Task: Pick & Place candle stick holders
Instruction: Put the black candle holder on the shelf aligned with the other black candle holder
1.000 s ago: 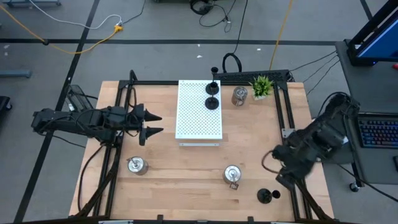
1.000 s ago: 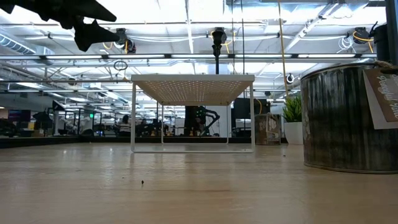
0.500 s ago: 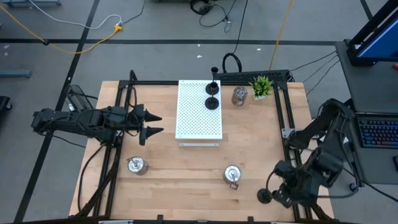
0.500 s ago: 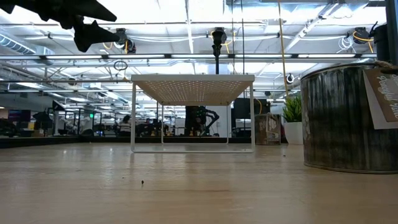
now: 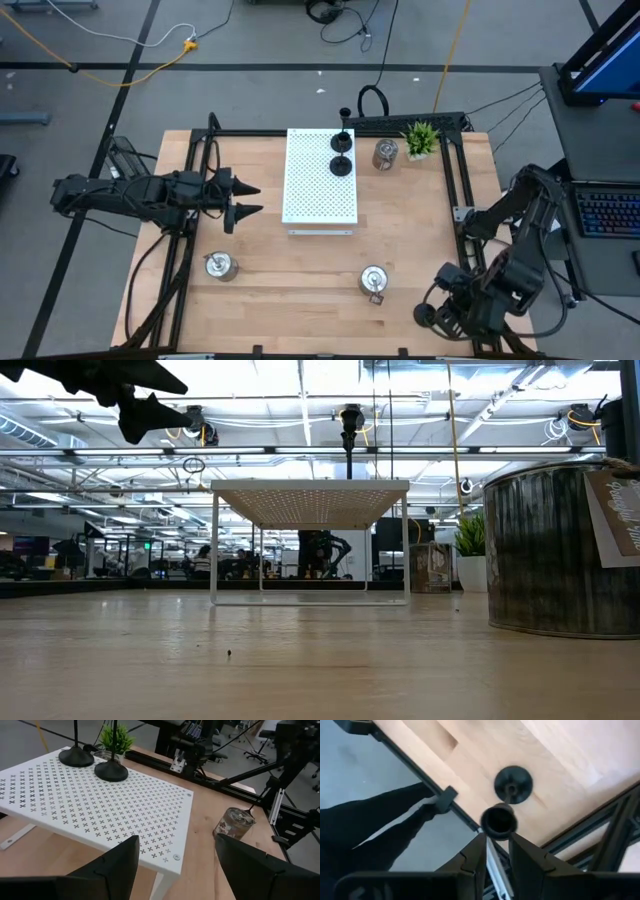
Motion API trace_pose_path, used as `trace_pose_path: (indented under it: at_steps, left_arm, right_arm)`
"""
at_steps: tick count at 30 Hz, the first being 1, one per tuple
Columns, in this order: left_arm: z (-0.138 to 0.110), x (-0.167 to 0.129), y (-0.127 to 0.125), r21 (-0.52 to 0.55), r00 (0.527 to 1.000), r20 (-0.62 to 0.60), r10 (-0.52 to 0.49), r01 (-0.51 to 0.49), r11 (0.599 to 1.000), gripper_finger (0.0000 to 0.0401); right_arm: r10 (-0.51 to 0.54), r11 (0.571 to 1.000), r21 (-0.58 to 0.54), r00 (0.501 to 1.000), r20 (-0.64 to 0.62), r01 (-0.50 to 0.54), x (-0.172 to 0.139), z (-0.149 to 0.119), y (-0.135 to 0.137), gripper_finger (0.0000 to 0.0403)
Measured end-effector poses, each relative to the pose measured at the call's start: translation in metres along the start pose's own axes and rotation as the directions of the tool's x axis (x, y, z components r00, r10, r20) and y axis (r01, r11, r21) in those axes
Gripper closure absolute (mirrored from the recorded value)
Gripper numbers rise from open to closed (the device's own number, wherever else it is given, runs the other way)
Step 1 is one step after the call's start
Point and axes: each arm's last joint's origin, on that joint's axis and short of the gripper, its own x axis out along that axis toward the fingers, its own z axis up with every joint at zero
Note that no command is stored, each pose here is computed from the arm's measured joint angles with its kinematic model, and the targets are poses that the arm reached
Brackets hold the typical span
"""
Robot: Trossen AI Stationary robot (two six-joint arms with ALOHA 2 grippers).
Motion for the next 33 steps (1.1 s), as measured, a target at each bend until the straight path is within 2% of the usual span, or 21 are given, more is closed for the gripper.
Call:
trace_pose_path:
  at_steps: [11,23,33]
  left_arm:
    - [0.0000,0.0000,-0.0001,-0.008,1.000,-0.001,-0.003,0.003,1.000,0.0132]
    - [-0.0002,0.0000,-0.0001,-0.009,1.000,-0.002,-0.003,0.003,1.000,0.0132]
    - [-0.0002,0.0000,-0.0001,-0.002,1.000,-0.003,-0.003,0.003,1.000,0.0132]
  right_arm:
    - [-0.042,0.999,-0.001,0.999,0.011,0.042,0.0039,-0.0002,-0.0008,0.0327]
    - [-0.066,0.998,-0.006,0.998,0.017,0.066,0.0040,0.0005,-0.0031,0.0279]
    - [-0.085,0.996,-0.009,0.996,0.021,0.085,0.0093,0.0010,-0.0053,0.0285]
